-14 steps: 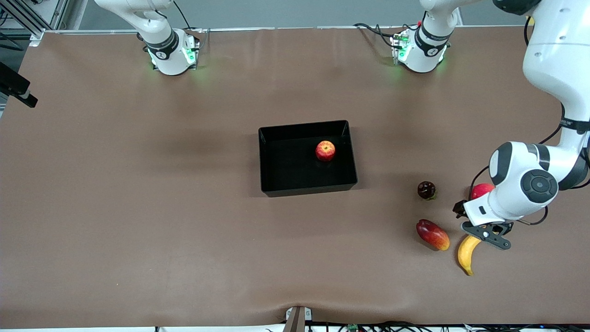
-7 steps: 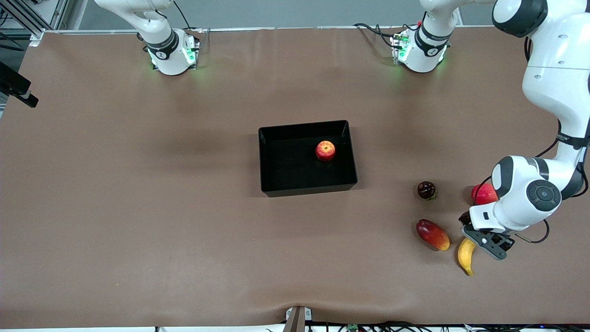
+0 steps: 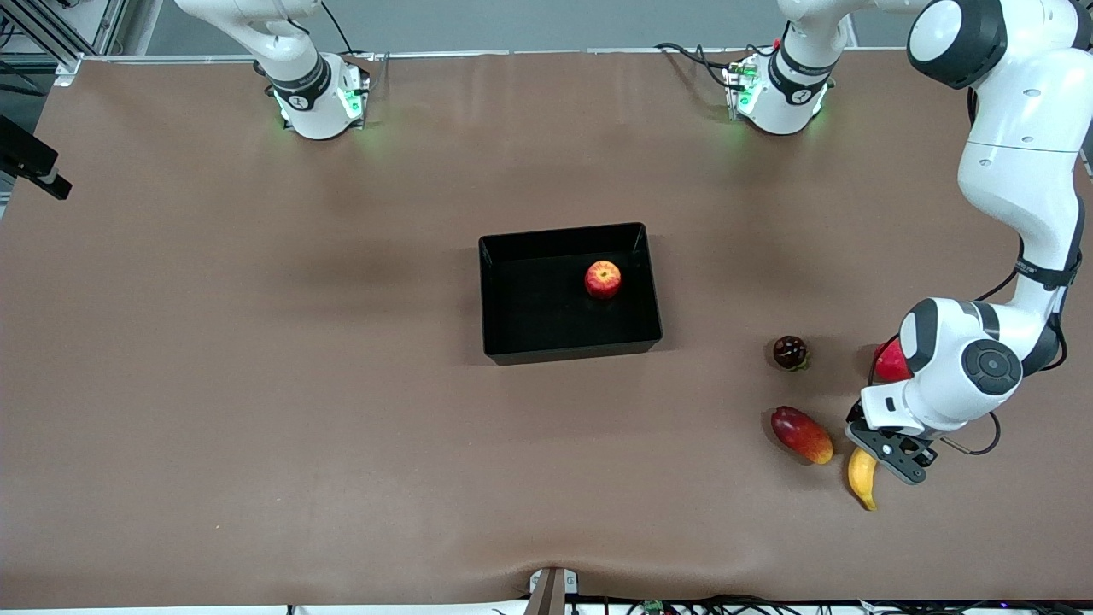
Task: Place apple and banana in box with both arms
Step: 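Close the left gripper on the banana tip and lift it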
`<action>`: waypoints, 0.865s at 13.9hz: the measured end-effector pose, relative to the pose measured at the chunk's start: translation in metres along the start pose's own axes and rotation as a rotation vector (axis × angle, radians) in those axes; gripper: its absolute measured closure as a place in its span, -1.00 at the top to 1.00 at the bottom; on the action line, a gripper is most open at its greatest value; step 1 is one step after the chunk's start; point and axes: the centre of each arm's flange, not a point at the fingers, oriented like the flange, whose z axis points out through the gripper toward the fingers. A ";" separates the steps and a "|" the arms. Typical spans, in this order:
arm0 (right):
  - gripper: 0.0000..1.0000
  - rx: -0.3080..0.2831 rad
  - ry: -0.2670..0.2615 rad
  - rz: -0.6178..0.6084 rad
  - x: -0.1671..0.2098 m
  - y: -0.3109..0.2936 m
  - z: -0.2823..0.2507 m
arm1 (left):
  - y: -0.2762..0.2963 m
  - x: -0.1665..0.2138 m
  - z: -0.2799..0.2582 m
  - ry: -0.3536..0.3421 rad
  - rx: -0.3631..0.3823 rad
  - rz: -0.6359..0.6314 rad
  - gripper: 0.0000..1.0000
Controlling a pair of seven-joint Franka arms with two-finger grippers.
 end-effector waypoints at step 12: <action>1.00 -0.003 -0.010 0.001 0.001 0.001 0.005 | 0.078 0.112 -0.200 -0.058 -0.063 -0.186 -0.29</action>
